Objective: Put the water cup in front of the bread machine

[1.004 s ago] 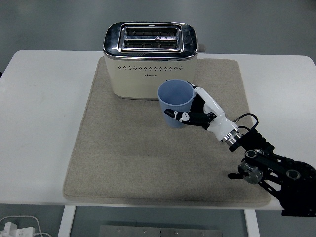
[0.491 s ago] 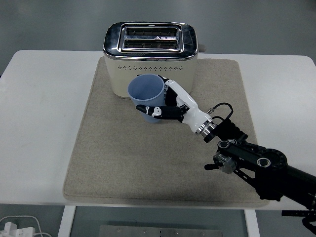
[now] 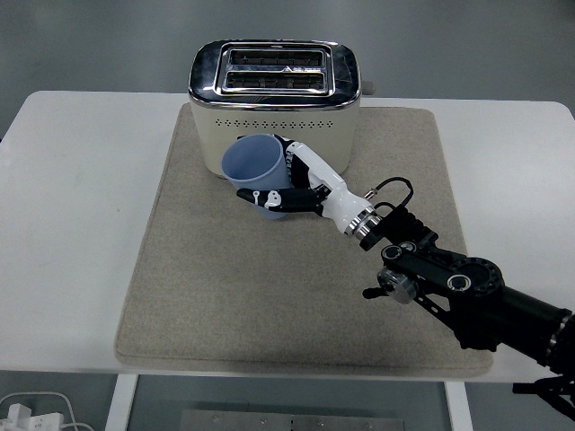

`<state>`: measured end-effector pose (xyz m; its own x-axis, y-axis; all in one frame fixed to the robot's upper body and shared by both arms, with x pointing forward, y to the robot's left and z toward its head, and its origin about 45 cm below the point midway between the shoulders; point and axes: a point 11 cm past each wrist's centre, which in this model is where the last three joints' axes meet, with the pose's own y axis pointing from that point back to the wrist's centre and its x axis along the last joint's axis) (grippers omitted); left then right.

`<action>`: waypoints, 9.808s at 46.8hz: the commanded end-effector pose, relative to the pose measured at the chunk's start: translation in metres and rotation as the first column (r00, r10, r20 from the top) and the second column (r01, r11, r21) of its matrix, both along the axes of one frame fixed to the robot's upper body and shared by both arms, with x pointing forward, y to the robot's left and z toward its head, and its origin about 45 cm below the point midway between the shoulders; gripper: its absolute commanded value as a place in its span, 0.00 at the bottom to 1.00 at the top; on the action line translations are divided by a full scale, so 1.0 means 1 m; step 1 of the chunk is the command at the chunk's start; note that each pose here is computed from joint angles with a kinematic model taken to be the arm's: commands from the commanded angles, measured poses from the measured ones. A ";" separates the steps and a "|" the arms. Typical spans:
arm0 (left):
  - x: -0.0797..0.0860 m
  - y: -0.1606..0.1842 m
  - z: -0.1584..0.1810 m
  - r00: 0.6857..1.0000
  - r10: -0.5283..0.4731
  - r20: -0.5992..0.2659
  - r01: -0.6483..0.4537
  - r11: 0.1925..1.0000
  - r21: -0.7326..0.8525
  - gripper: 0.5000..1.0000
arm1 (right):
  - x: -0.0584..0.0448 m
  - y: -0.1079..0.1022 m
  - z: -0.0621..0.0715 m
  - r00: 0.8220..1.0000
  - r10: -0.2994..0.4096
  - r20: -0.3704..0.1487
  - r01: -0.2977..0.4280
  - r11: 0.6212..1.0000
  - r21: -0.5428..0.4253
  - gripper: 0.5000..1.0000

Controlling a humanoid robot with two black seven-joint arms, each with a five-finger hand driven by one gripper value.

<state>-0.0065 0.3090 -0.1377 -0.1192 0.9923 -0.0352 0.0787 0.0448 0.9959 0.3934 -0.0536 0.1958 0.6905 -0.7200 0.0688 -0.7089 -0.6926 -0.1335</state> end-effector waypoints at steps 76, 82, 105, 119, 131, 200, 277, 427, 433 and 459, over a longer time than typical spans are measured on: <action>0.000 0.000 0.000 1.000 -0.002 -0.001 0.002 1.000 -0.002 1.00 | -0.008 -0.016 -0.032 0.995 -0.074 -0.065 0.073 0.997 -0.026 0.72; 0.000 0.000 0.000 1.000 -0.002 -0.001 0.002 1.000 -0.002 1.00 | -0.008 -0.016 -0.031 0.995 -0.074 -0.069 0.073 0.997 -0.021 0.72; 0.000 0.000 0.000 1.000 -0.002 -0.001 0.002 1.000 -0.002 1.00 | -0.015 -0.019 -0.042 0.992 -0.082 -0.098 0.080 0.997 -0.017 0.79; -0.001 0.000 0.000 1.000 0.000 -0.003 0.000 1.000 0.000 1.00 | -0.015 -0.016 -0.038 0.993 -0.076 -0.095 0.076 0.997 -0.004 0.79; 0.000 0.000 0.000 1.000 -0.002 -0.001 0.002 1.000 -0.002 1.00 | -0.018 -0.012 -0.036 0.993 -0.063 -0.102 0.065 0.998 0.015 0.79; -0.003 -0.001 0.000 1.000 -0.001 -0.022 0.001 1.000 -0.004 1.00 | -0.016 -0.023 -0.038 0.988 -0.079 -0.133 0.084 0.996 0.036 0.81; -0.003 0.000 0.000 1.000 -0.001 -0.022 0.001 1.000 -0.002 1.00 | -0.011 -0.080 -0.052 0.974 -0.135 -0.183 0.142 0.990 0.023 0.86; -0.008 0.000 0.000 0.999 0.000 -0.032 0.000 1.000 -0.001 1.00 | 0.099 -0.190 0.034 0.820 -0.400 -0.410 0.510 0.835 0.205 0.86; -0.008 0.000 0.000 0.999 0.000 -0.032 0.000 1.000 -0.001 1.00 | 0.101 -0.191 0.040 0.822 -0.394 -0.411 0.514 0.824 0.237 0.86; -0.008 0.001 0.000 0.999 0.000 -0.032 0.000 1.000 0.000 1.00 | 0.095 -0.148 0.033 0.848 -0.298 -0.438 0.447 0.846 0.289 0.86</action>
<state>-0.0144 0.3097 -0.1376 -0.1209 0.9922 -0.0305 0.1094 0.0439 0.9930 0.4890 -0.2032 0.2286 0.2816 -0.8471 -0.4507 -0.9493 -0.3143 -0.0025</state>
